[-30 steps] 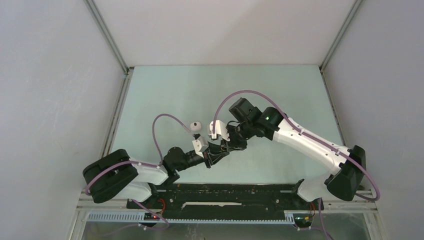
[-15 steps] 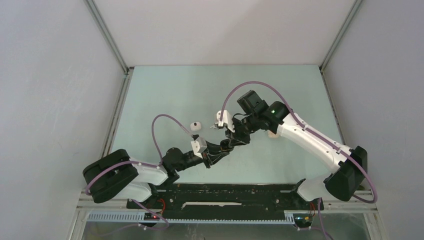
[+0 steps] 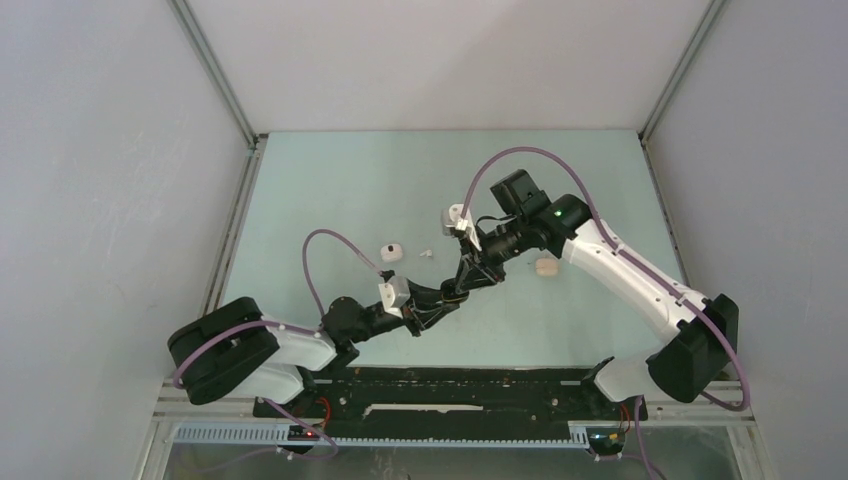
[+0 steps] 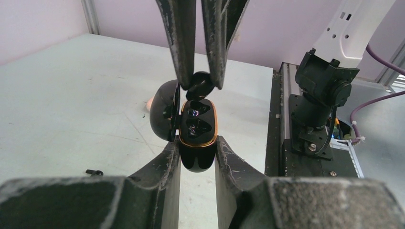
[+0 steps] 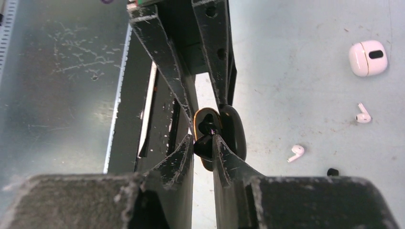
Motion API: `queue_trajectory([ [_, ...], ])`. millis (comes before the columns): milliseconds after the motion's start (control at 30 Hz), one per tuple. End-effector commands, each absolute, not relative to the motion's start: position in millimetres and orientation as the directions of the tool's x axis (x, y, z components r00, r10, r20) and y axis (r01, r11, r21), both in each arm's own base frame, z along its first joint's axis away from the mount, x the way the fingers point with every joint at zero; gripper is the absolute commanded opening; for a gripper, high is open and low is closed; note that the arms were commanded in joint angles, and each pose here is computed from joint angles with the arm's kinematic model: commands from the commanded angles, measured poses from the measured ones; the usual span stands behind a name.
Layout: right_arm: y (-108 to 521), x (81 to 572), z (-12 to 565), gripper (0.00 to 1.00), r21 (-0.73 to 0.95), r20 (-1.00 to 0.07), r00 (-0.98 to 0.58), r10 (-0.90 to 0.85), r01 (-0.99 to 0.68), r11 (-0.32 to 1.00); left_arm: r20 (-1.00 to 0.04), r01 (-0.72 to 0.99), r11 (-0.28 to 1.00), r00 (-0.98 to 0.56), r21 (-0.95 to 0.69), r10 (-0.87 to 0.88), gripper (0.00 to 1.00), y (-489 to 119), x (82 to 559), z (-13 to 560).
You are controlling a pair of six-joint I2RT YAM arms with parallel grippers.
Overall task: Insert the wireless bluetooth earbuds into the charging case
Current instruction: Insert the right earbud into the right side groove of the charging case.
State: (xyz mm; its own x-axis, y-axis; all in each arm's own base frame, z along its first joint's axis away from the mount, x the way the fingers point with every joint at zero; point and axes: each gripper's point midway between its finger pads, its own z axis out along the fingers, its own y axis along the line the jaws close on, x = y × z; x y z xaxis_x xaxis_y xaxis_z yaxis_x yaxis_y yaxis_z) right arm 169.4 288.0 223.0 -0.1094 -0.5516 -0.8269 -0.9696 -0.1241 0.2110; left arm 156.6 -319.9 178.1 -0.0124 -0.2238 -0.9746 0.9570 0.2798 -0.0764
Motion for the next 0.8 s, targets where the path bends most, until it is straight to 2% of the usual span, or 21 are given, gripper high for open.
queue_trajectory([
  [0,286,158,253,0.17,0.212,-0.879,-0.109,-0.465,-0.961,-0.176,-0.965,0.959,0.28,0.029,-0.046,-0.259,0.0,-319,156,189],
  [400,286,155,253,0.16,0.275,-0.887,-0.157,-0.435,-0.936,-0.221,-0.952,0.978,0.206,0.025,-0.04,-0.304,0.0,-320,143,197],
  [767,285,151,249,0.16,0.287,-0.884,-0.159,-0.44,-0.926,-0.243,-0.947,0.981,0.189,0.024,-0.039,-0.32,0.0,-319,140,203],
])
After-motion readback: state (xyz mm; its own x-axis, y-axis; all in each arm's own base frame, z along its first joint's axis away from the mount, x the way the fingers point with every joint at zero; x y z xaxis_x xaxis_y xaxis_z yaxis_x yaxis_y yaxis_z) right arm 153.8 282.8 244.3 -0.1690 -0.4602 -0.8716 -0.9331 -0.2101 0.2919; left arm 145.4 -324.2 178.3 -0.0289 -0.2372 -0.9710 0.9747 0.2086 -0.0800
